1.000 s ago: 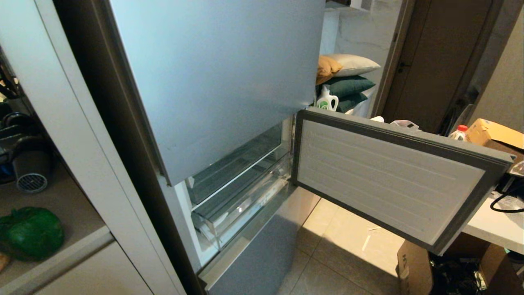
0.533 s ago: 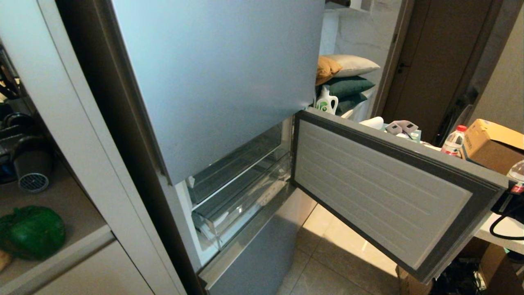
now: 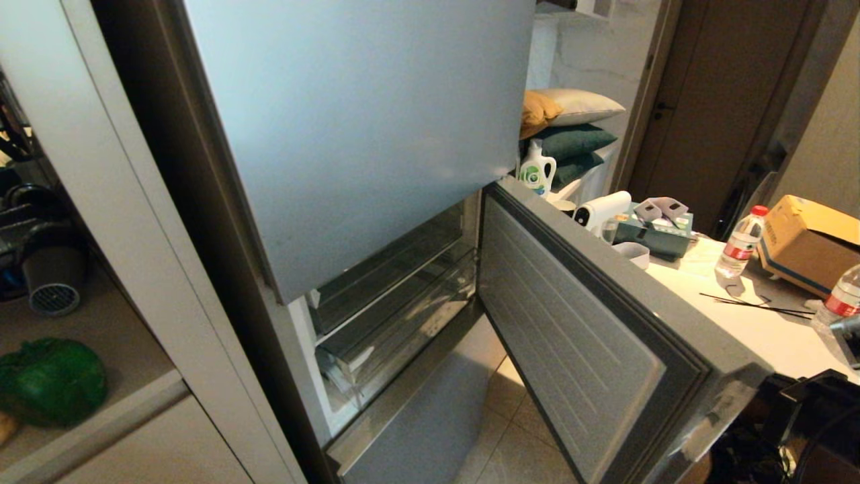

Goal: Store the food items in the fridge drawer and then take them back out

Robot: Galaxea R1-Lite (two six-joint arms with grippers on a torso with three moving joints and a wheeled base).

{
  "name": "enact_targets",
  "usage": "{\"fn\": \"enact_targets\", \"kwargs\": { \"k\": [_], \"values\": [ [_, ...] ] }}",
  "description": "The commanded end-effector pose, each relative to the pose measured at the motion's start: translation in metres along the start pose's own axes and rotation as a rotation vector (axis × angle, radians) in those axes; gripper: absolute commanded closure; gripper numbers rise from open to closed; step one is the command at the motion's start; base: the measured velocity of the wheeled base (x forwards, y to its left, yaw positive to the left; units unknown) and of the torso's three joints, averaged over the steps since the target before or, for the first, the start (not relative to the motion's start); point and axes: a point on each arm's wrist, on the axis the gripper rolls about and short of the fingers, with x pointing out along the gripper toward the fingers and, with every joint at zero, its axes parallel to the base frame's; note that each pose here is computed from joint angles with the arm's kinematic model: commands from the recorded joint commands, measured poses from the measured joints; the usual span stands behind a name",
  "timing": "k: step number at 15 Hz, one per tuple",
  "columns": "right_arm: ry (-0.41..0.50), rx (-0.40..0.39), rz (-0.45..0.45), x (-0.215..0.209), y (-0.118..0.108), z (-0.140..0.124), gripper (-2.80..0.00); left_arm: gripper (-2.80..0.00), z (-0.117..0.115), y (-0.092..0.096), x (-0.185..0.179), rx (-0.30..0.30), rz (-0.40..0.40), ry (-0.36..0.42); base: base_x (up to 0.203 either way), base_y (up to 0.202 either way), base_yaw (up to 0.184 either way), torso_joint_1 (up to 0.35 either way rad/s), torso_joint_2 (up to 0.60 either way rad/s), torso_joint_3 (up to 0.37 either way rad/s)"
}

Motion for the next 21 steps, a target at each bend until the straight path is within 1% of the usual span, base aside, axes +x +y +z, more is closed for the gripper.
{"fn": "enact_targets", "kwargs": {
  "k": [1, 4, 6, 7, 10, 12, 15, 18, 21],
  "values": [
    [-0.065, -0.055, 0.112, -0.017, 0.027, 0.004, 0.0, 0.0, 0.0, 0.0, 0.0, 0.0, 0.0, 0.0, 0.0, 0.0, 0.0, 0.0, 0.0, 0.0],
    [-0.095, -0.092, 0.282, -0.02, 0.052, 0.007, 0.0, 0.0, 0.0, 0.0, 0.0, 0.0, 0.0, 0.0, 0.0, 0.0, 0.0, 0.0, 0.0, 0.0],
    [-0.095, -0.102, 0.385, -0.016, 0.066, 0.009, 0.0, 0.0, 0.0, 0.0, 0.0, 0.0, 0.0, 0.0, 0.0, 0.0, 0.0, 0.0, 0.0, 0.0],
    [-0.081, -0.096, 0.4, -0.006, 0.071, 0.011, 0.0, 0.0, 0.0, 0.0, 0.0, 0.0, 0.0, 0.0, 0.0, 0.0, 0.0, 0.0, 0.0, 0.0],
    [-0.036, -0.063, 0.35, 0.043, 0.076, 0.019, 0.0, 0.0, 0.0, 0.0, 0.0, 0.0, 0.0, 0.0, 0.0, 0.0, 0.0, 0.0, 0.0, 0.0],
    [-0.044, -0.044, 0.334, 0.075, 0.078, 0.028, 0.0, 0.0, 0.0, 0.0, 0.0, 0.0, 0.0, 0.0, 0.0, 0.0, 0.0, 0.0, 0.0, 0.0],
    [-0.006, -0.027, 0.324, 0.115, 0.078, 0.022, 0.0, 0.0, 0.0, 0.0, 0.0, 0.0, 0.0, 0.0, 0.0, 0.0, 0.0, 0.0, 0.0, 0.0],
    [0.029, -0.023, 0.329, 0.158, 0.079, 0.009, 0.0, 0.0, 0.0, 0.0, 0.0, 0.0, 0.0, 0.0, 0.0, 0.0, 0.0, 0.0, 0.0, 0.0],
    [0.005, -0.033, 0.351, 0.2, 0.085, 0.005, 0.0, 0.0, 0.0, 0.0, 0.0, 0.0, 0.0, 0.0, 0.0, 0.0, 0.0, 0.0, 0.0, 0.0]
  ]
}}
